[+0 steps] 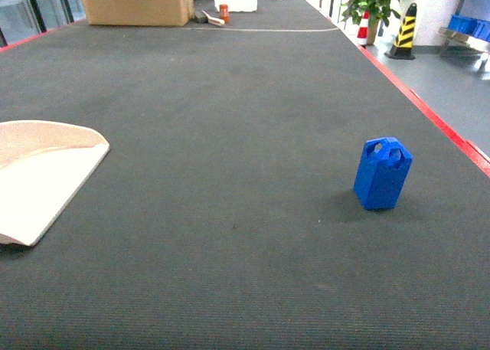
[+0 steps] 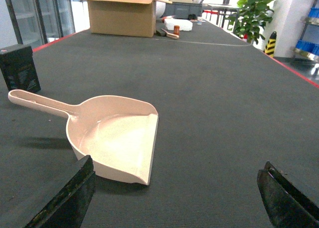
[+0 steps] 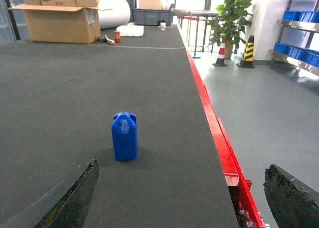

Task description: Place part in tray to right shelf

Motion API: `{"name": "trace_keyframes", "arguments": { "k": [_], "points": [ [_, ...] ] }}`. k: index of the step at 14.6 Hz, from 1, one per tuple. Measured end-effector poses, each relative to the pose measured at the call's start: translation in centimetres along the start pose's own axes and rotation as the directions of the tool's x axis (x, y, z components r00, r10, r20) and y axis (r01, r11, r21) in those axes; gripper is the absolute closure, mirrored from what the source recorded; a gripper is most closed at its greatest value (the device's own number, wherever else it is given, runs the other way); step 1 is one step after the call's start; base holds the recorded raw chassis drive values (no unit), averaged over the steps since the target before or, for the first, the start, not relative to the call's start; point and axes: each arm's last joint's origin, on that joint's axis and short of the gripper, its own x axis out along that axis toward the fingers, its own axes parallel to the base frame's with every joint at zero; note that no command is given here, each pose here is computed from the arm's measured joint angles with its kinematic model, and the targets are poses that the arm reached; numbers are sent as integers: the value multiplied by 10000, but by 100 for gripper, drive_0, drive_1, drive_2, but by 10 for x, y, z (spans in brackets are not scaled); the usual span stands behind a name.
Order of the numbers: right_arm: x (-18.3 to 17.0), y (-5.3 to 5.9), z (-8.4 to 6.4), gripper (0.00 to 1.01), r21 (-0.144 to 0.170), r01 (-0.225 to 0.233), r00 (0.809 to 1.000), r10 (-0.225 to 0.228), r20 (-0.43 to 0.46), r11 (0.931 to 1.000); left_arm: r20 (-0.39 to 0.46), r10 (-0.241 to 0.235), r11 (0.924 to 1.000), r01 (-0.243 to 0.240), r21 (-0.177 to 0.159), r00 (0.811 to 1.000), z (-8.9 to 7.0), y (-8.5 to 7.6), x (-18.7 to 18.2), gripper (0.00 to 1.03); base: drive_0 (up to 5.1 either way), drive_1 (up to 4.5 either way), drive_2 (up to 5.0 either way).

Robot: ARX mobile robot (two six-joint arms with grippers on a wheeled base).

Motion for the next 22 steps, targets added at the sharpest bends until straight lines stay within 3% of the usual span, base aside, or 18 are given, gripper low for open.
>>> {"name": "trace_keyframes", "arguments": {
  "k": [22],
  "points": [
    [0, 0, 0, 3, 0, 0, 10000, 0, 0, 10000, 0, 0, 10000, 0, 0, 10000, 0, 0, 0, 5, 0, 0, 0]
  ]
}}
